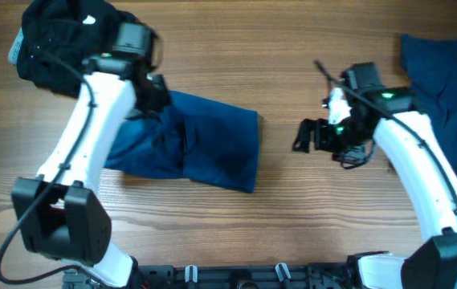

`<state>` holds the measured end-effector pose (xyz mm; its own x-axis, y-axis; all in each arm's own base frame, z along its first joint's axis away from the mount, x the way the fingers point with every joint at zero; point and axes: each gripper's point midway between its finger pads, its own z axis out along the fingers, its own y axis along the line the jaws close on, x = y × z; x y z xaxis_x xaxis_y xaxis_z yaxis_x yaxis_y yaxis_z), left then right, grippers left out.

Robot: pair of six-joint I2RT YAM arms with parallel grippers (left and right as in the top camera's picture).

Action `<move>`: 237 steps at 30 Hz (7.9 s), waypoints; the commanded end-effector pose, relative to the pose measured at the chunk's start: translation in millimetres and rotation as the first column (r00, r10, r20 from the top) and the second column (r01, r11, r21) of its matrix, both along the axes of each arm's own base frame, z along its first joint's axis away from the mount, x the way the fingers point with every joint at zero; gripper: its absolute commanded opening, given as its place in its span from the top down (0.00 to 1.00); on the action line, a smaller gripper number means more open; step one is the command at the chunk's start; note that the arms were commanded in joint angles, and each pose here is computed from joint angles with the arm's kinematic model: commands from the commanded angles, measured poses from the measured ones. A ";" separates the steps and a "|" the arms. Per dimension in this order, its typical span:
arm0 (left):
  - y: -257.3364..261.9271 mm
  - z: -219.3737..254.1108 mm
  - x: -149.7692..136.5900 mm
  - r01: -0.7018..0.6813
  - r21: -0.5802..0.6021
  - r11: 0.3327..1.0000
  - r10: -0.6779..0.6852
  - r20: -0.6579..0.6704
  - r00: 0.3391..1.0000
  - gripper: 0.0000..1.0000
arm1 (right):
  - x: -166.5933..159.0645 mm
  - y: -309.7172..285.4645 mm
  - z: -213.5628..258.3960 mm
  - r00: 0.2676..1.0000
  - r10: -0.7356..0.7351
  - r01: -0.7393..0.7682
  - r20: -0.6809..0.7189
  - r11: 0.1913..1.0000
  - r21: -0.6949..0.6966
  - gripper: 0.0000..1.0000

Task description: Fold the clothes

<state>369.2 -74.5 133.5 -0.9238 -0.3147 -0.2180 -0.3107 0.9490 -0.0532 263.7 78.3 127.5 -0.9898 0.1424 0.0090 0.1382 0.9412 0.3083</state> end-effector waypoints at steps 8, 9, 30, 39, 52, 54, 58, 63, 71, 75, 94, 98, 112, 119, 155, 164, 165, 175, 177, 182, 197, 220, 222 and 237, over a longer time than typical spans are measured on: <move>-101.9 18.5 -29.6 -0.064 -0.078 0.995 0.069 0.072 0.995 0.96 | -9.5 -19.3 14.2 1.000 0.013 -0.014 0.028 0.999 0.050 0.00; -111.3 19.4 -31.1 -0.048 -0.088 0.995 0.055 0.082 0.995 0.96 | -10.0 -19.3 14.2 1.000 0.012 -0.014 0.026 0.999 0.050 0.00; -186.6 42.0 -21.3 -0.009 -0.316 0.949 0.068 0.177 0.982 0.96 | -12.1 -16.0 15.0 0.999 0.034 -0.036 0.026 0.997 0.069 0.00; -204.2 22.6 -20.9 -0.005 -0.341 0.940 0.053 0.131 0.990 0.62 | -15.2 -16.0 14.9 0.999 0.037 -0.038 0.014 0.997 0.069 0.00; -216.4 47.9 -36.2 0.170 -0.332 0.928 -0.107 0.200 0.974 0.03 | -14.5 -3.0 20.2 0.996 0.076 -0.081 0.038 0.987 0.142 0.00; -196.0 58.2 -37.0 0.135 -0.309 0.942 -0.074 0.201 0.977 0.01 | -15.1 3.5 23.4 0.995 0.091 -0.099 0.047 0.978 0.181 0.00; -125.9 68.4 -38.6 -0.006 -0.197 0.980 0.041 0.173 0.984 0.00 | -15.2 19.1 30.3 0.991 0.115 -0.128 0.067 0.958 0.255 0.00; -64.6 61.7 -31.2 -0.097 -0.127 0.987 0.111 0.111 0.988 0.00 | -19.4 66.4 50.2 0.967 0.209 -0.250 0.143 0.874 0.416 0.01; -46.5 54.5 -53.6 -0.014 -0.244 0.970 -0.001 -0.063 0.998 0.16 | -27.9 123.4 49.6 0.962 0.245 -0.273 0.121 0.868 0.415 0.02; -42.7 51.6 -68.2 -0.020 -0.222 0.975 -0.007 -0.120 0.993 0.10 | -32.1 142.6 53.7 0.974 0.213 -0.227 0.081 0.866 0.446 0.03; 74.7 48.5 -55.2 -0.488 -0.132 0.863 0.471 -0.141 0.871 0.00 | -97.0 249.1 -12.5 0.995 -0.035 0.068 -0.089 0.916 0.396 0.00; 84.6 47.5 -64.6 -0.520 -0.115 0.847 0.498 -0.174 0.850 0.00 | -86.4 262.5 -16.2 0.999 -0.031 0.043 -0.033 0.884 0.465 0.01; 90.5 47.0 -67.3 -0.521 -0.080 0.850 0.504 -0.166 0.848 0.00 | -97.4 226.8 -83.4 0.932 -0.303 0.335 -0.196 0.930 0.154 0.03; 92.4 47.1 -66.6 -0.522 -0.071 0.850 0.507 -0.159 0.848 0.00 | -101.9 220.0 -112.1 0.923 -0.315 0.337 -0.220 0.939 0.066 0.15; 95.6 47.0 -67.3 -0.523 -0.054 0.851 0.510 -0.152 0.846 0.00 | -92.9 190.3 -146.1 0.924 -0.353 0.344 -0.149 0.935 -0.085 0.96; 95.7 47.2 -65.3 -0.522 -0.058 0.851 0.510 -0.145 0.848 0.00 | -83.5 150.8 -103.0 0.937 -0.350 0.350 0.025 0.926 -0.144 0.96; 95.8 47.2 -64.8 -0.522 -0.059 0.851 0.510 -0.143 0.848 0.00 | -83.3 148.2 -100.4 0.937 -0.348 0.349 0.035 0.926 -0.147 0.96; 95.7 47.2 -64.6 -0.522 -0.059 0.851 0.510 -0.142 0.848 0.00 | -85.6 122.2 -89.9 0.942 -0.328 0.336 0.075 0.914 -0.225 0.96; 95.8 47.3 -64.0 -0.522 -0.061 0.851 0.510 -0.140 0.848 0.00 | -88.2 119.0 -90.5 0.942 -0.327 0.334 0.069 0.911 -0.241 0.96; 95.8 47.3 -64.1 -0.522 -0.060 0.851 0.510 -0.141 0.848 0.00 | -88.5 118.6 -90.5 0.951 -0.301 0.309 0.070 0.919 -0.246 0.95; 94.0 47.2 -64.8 -0.449 -0.061 0.891 0.438 -0.144 0.887 0.00 | -95.7 97.4 -82.9 0.958 -0.280 0.285 0.064 0.894 -0.345 0.55; -45.9 40.3 -42.9 0.264 -0.336 0.904 -0.276 0.011 0.961 0.02 | -15.0 79.9 106.0 0.938 -0.094 -0.005 0.333 0.958 0.286 0.21; -63.9 26.6 -46.9 0.288 -0.384 0.877 -0.315 -0.007 0.949 0.11 | -14.1 79.3 100.8 0.944 -0.096 0.004 0.316 0.960 0.281 0.44; -144.1 -27.0 -55.6 0.406 -0.425 0.809 -0.462 -0.032 0.886 0.96 | -8.9 82.3 90.2 0.955 -0.089 0.008 0.283 0.962 0.274 0.85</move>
<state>314.9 -216.7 129.4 -0.9850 0.1241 -0.1201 0.1647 0.8837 -0.4381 253.9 157.8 215.6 -0.9435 0.2442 -0.2240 0.0757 0.8169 0.5718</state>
